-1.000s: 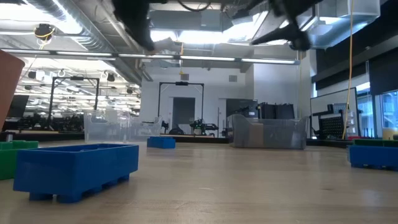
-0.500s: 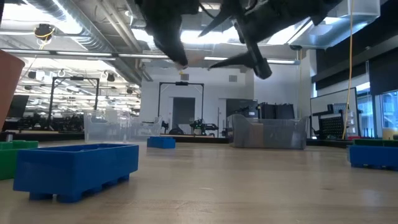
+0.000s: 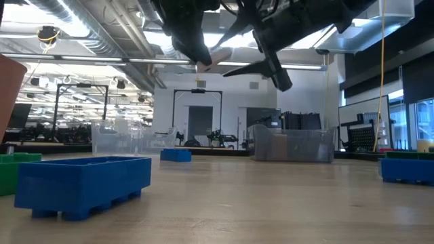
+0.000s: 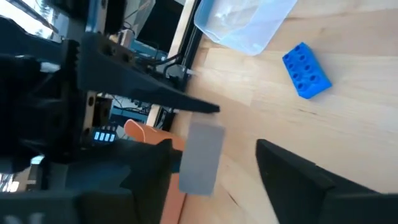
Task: Sort & place blocks by color
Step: Put the left brown block into the black bin
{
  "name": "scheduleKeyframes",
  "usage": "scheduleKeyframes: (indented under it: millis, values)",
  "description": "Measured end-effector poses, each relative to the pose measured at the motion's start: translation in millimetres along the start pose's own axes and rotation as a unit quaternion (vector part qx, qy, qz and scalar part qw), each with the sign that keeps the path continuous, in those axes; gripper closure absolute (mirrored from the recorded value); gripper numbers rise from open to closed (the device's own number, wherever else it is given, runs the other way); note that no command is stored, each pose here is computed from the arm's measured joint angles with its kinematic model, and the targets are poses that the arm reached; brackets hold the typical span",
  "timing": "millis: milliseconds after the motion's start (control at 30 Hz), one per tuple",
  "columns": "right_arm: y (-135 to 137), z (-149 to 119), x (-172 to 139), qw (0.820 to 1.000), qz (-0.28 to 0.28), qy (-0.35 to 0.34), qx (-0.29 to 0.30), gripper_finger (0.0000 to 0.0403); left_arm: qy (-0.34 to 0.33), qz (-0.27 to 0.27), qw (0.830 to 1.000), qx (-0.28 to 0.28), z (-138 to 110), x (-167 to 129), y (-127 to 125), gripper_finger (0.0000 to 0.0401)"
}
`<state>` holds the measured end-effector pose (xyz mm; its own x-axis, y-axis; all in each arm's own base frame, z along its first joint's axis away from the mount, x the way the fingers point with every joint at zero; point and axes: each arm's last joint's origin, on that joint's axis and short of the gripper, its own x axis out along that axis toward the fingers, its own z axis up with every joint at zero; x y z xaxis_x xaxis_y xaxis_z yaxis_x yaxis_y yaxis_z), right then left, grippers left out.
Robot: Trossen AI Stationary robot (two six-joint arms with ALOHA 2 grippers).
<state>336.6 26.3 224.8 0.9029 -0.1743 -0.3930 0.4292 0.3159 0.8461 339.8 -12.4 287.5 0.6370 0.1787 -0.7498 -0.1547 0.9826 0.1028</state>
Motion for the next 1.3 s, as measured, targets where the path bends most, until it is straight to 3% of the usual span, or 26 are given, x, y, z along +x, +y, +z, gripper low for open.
scheduleKeyframes:
  millis: [300,567,867,1033,1167,1300]
  values:
    - [1.2,4.6,0.3,1.0,0.006,-0.004,0.007,0.0345,-0.01,0.01,1.0,-0.003,1.4,1.1,0.4,0.0283]
    - [-3.5,9.8,-11.6,0.997,-0.031,0.034,-0.057,0.0344,-0.02,-0.016,1.0,0.005,3.3,-11.1,3.3,0.0182]
    - [-9.1,48.1,-94.8,0.978,-0.173,0.01,-0.12,0.0344,-0.122,0.007,0.992,-0.045,3.8,-96.1,38.4,0.0172]
    - [-12.6,60.3,-139.9,0.97,-0.211,-0.032,-0.117,0.0344,-0.247,0.006,0.965,-0.09,-15.2,-141.7,50.5,0.0172]
    - [-13.6,71.6,-153.3,0.97,-0.215,-0.04,-0.105,0.0344,-0.363,-0.02,0.92,-0.147,-39.1,-163.8,54.3,0.0172]
    - [-9.4,94.3,-151.7,0.955,-0.268,-0.036,-0.125,0.0344,-0.446,-0.035,0.876,-0.182,-58.3,-173.3,56.9,0.0172]
